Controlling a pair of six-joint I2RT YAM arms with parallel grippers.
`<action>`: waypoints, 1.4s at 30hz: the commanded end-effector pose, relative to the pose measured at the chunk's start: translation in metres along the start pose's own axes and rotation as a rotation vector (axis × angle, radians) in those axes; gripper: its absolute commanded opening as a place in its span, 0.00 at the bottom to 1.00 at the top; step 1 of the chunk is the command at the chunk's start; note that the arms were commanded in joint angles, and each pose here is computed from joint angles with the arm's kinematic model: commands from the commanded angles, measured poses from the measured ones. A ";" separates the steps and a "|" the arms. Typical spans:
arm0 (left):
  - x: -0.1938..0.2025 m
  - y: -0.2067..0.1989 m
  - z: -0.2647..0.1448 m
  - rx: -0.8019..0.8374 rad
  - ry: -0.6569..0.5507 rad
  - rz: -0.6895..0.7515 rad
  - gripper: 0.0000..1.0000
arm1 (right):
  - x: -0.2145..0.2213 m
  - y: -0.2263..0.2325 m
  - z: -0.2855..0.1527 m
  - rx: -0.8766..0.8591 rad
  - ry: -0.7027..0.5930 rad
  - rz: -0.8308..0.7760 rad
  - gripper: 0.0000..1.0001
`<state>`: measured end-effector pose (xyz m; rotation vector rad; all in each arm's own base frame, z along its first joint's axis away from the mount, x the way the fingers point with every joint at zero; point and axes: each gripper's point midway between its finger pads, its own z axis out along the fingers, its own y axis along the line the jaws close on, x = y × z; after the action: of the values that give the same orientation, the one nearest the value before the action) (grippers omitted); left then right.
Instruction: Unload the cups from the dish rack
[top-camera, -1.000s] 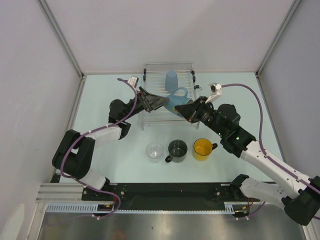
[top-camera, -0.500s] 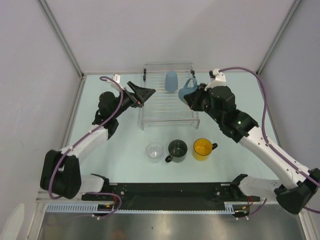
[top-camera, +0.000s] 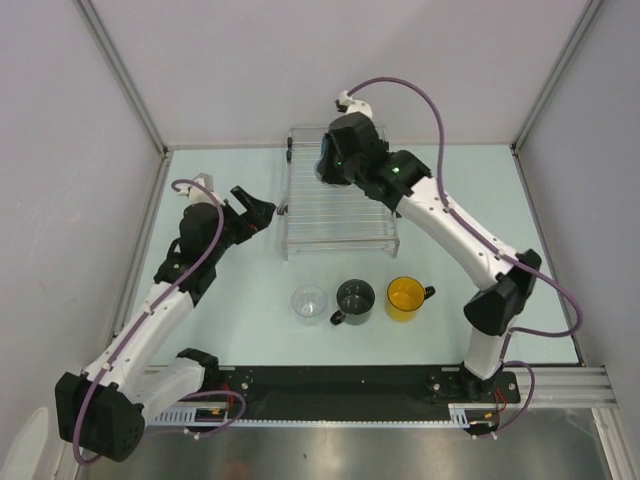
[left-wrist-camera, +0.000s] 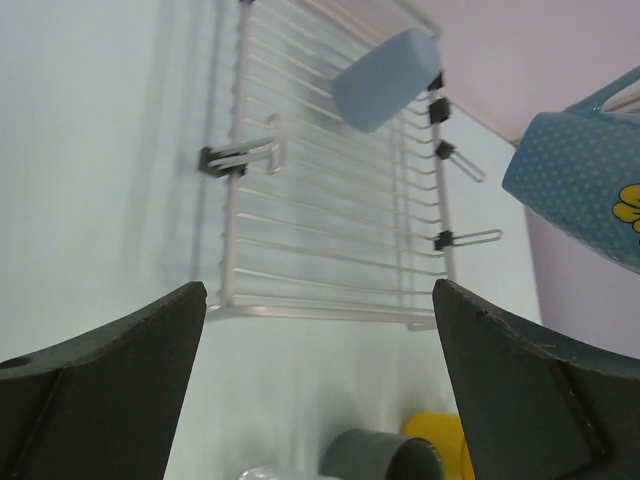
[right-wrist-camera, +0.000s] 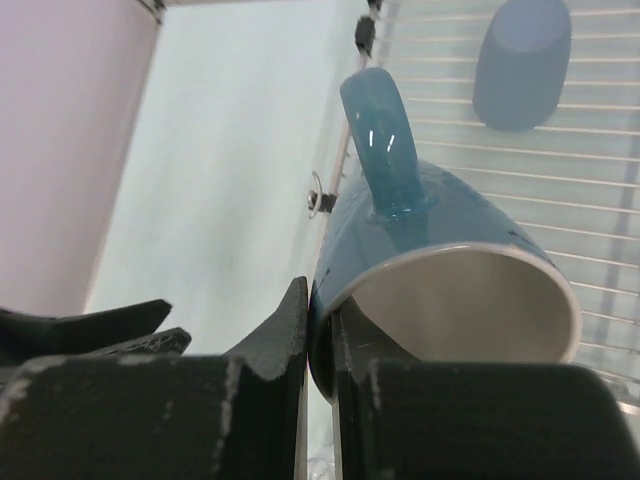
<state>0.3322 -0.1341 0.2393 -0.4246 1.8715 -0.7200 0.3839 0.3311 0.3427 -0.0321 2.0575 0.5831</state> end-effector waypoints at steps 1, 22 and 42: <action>0.007 0.038 -0.018 -0.162 -0.006 0.048 1.00 | -0.004 -0.010 0.001 0.139 0.013 -0.054 0.00; 0.021 0.061 -0.030 -0.283 0.022 -0.013 0.98 | -0.029 -0.280 0.008 0.772 0.066 0.295 0.00; 0.037 0.059 -0.016 -0.302 0.098 -0.005 0.99 | 0.029 -0.396 0.104 0.838 0.253 0.382 0.00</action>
<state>0.2967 -0.1029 0.1620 -0.5887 2.1215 -0.4413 0.5395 0.0399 0.0975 0.8164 2.4778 -0.1343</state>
